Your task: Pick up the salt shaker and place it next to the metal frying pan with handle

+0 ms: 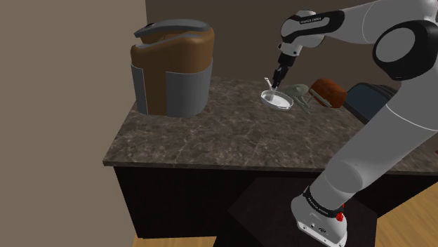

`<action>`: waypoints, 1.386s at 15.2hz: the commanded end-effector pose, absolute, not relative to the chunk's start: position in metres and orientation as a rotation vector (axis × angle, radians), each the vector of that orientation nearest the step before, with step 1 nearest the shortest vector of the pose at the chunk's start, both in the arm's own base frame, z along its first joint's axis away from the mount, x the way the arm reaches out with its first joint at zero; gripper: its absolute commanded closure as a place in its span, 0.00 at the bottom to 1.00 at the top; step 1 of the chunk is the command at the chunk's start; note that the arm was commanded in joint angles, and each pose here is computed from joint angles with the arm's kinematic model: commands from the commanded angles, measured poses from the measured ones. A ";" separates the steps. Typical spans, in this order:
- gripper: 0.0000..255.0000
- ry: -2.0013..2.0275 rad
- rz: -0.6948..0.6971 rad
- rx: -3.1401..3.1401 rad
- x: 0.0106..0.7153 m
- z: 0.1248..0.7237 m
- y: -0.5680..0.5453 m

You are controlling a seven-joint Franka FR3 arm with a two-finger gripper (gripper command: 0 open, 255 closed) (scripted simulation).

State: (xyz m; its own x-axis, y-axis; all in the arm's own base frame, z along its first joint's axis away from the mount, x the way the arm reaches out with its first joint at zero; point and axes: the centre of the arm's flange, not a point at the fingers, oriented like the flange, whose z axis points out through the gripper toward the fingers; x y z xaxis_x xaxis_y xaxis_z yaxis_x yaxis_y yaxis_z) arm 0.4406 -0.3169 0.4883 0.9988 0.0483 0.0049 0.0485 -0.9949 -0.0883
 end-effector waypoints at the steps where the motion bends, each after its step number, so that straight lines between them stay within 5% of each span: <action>1: 1.00 -0.074 -0.005 -3.053 0.441 0.478 -0.316; 21: 1.00 -0.074 -0.005 -3.053 0.441 0.376 -0.316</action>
